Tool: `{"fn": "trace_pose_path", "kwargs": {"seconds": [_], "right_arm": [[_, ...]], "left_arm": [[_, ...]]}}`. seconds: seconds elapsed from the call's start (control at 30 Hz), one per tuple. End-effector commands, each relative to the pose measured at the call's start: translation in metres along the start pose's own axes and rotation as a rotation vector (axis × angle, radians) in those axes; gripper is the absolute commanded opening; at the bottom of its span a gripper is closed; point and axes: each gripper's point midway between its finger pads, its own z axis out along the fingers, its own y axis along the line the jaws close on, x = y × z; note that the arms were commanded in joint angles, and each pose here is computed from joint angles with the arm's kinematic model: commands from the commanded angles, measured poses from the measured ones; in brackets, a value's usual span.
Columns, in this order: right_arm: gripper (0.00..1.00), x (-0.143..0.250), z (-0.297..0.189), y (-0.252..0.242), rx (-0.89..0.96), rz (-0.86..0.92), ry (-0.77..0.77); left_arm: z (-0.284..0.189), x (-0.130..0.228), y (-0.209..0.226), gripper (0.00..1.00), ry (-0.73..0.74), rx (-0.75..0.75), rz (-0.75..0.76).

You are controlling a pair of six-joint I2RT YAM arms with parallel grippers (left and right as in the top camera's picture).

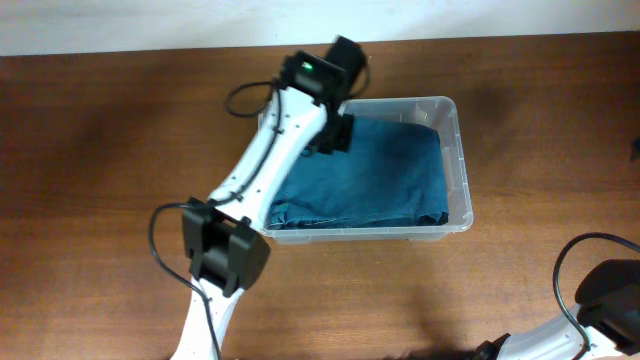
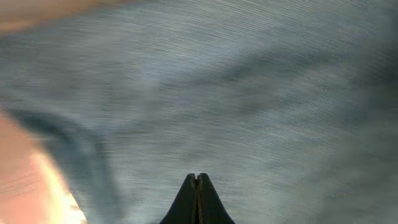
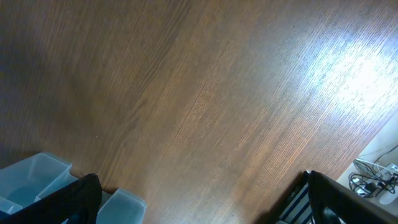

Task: Pack container
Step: 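Press the jeans' right side down again with the left gripper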

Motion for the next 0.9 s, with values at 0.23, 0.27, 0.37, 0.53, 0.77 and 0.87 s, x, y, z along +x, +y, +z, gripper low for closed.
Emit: {"fn": "trace_pose_path", "kwargs": {"seconds": [0.23, 0.27, 0.37, 0.53, 0.77, 0.87], "right_arm": [[0.98, 0.002, -0.008, -0.003, -0.003, 0.0, -0.016], [0.98, 0.002, -0.007, -0.003, -0.002, 0.0, -0.016], [0.98, 0.002, -0.008, -0.002, -0.003, 0.0, -0.016], [0.98, 0.002, -0.008, -0.002, -0.003, 0.0, -0.016], [0.98, 0.002, -0.008, -0.002, -0.003, 0.0, -0.016], [0.98, 0.002, -0.008, -0.002, -0.003, 0.0, -0.016]], "left_arm": [[0.085, 0.036, -0.067, 0.01, 0.197, 0.038, 0.059], [0.092, 0.039, -0.068, 0.01, 0.213, 0.035, 0.062], [0.103, 0.039, -0.07, 0.01, 0.219, 0.027, 0.071], [0.091, 0.015, -0.066, 0.01, 0.129, 0.027, 0.067], [0.049, -0.049, -0.03, 0.01, -0.128, -0.066, 0.008], [0.056, -0.059, -0.018, 0.01, -0.148, -0.091, -0.014]]}}
